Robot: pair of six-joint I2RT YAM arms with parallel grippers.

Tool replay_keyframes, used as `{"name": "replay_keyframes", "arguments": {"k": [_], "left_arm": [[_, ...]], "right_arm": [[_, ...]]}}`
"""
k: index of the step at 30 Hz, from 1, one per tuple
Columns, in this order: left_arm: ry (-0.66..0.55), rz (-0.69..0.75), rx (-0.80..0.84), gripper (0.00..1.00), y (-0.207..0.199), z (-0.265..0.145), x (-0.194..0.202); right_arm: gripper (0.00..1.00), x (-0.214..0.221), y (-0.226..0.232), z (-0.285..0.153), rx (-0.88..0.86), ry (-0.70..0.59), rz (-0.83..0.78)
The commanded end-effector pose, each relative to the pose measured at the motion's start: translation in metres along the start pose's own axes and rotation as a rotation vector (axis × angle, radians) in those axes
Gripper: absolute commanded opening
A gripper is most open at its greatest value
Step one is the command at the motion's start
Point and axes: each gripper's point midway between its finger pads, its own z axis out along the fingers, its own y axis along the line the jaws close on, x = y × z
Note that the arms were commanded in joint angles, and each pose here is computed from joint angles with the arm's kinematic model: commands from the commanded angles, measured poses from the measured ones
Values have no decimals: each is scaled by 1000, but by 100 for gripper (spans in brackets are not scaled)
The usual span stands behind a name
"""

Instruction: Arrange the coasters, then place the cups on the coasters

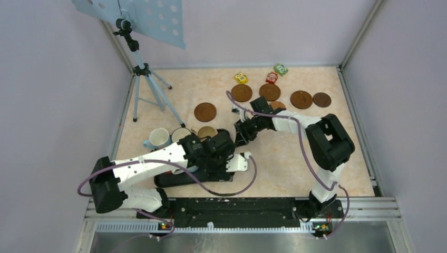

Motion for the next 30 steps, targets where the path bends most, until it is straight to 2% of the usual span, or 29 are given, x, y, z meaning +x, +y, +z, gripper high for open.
{"name": "replay_keyframes", "arguments": {"k": [1,4,9,18,20,25,30], "left_arm": [[-194,0,-59,91,41,-30,-65],[-256,-61,-85,97,81,-40,-98],[-323,-168,-123,98,151,-42,-137],[-430,-339,-300,98,265,-21,-181],[-443,-382,-332,99,288,-3,-187],[-504,-467,-450,99,345,22,-194],[-615,-573,-580,99,405,33,-194]], "right_arm": [[47,-78,-4,-78,51,-260,-90],[51,-91,-37,-123,164,-352,-62],[52,-94,-99,-190,318,-459,26],[53,-85,-167,-255,573,-520,79],[54,-80,-189,-268,648,-530,112],[53,-66,-242,-306,823,-568,213],[51,-57,-280,-317,914,-558,243]]}}
